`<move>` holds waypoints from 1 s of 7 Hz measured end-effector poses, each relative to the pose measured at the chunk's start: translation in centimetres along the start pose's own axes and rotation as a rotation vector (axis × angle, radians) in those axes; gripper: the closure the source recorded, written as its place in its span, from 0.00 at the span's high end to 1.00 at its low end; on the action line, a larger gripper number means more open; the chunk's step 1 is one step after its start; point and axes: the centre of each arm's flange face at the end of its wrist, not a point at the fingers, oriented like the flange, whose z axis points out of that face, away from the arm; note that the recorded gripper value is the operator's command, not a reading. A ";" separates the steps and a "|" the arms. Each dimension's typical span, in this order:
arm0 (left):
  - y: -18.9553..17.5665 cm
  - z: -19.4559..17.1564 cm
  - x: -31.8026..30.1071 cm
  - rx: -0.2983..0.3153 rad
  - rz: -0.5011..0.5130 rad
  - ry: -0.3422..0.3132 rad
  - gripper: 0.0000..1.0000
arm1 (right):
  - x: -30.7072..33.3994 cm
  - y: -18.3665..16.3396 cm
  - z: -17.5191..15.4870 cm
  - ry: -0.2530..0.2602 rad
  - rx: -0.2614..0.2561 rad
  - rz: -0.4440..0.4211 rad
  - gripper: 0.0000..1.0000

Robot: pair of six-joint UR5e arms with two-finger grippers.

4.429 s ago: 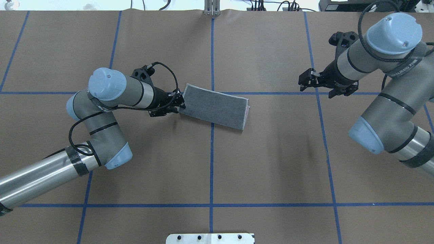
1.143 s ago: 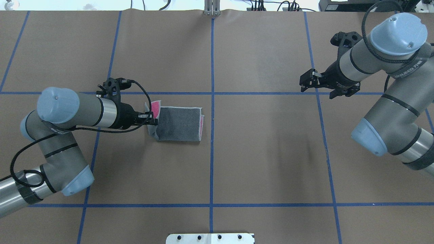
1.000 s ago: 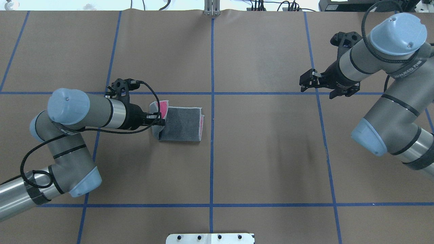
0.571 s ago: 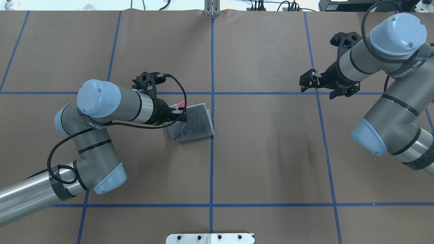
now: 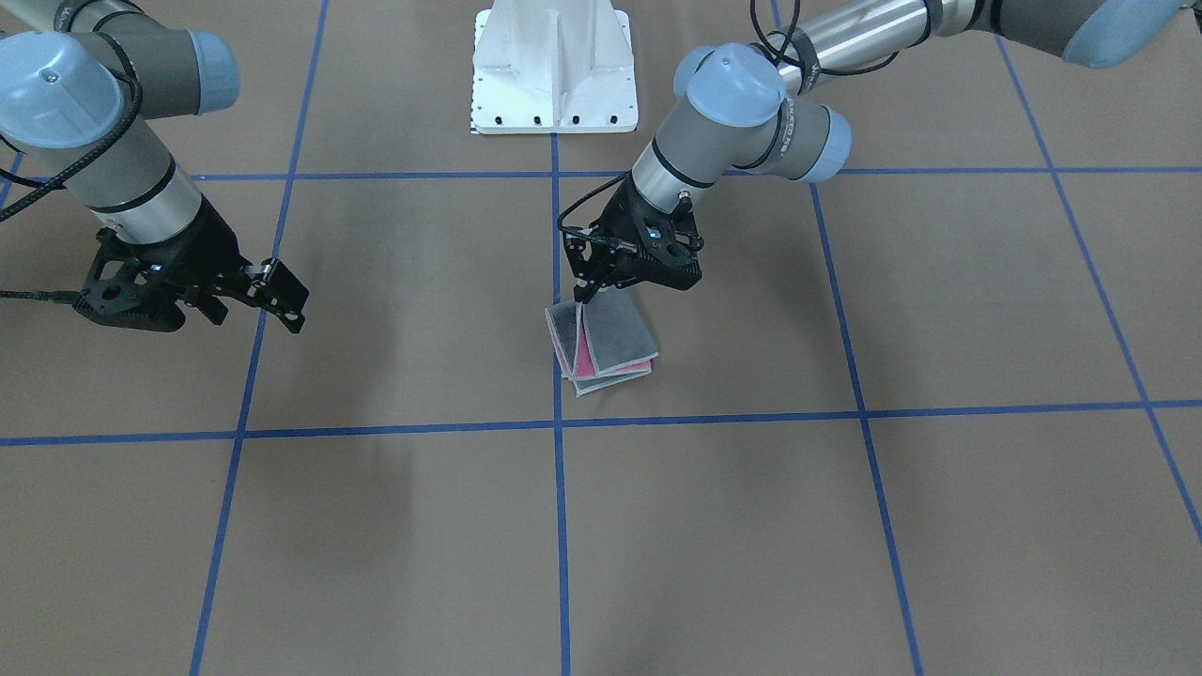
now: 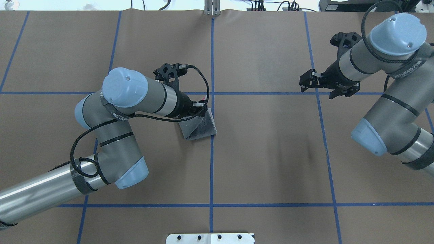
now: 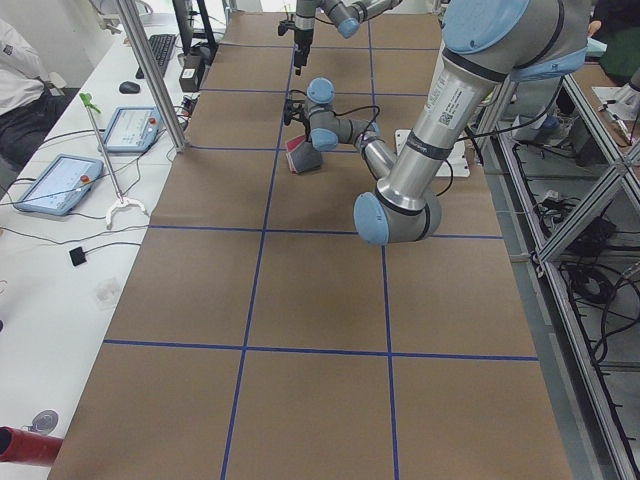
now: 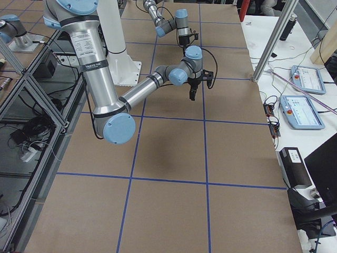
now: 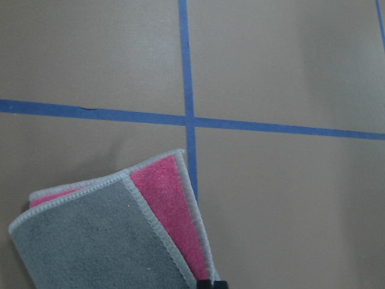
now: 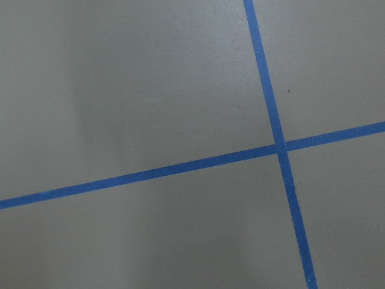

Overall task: Fold towel twice with both arms
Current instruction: 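Lift and fold the held edge over onto the towel with the left gripper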

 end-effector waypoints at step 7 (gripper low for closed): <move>-0.8 2.0 1.9 0.023 -0.120 -0.021 1.00 | 0.0 0.0 0.1 0.002 0.000 0.000 1.00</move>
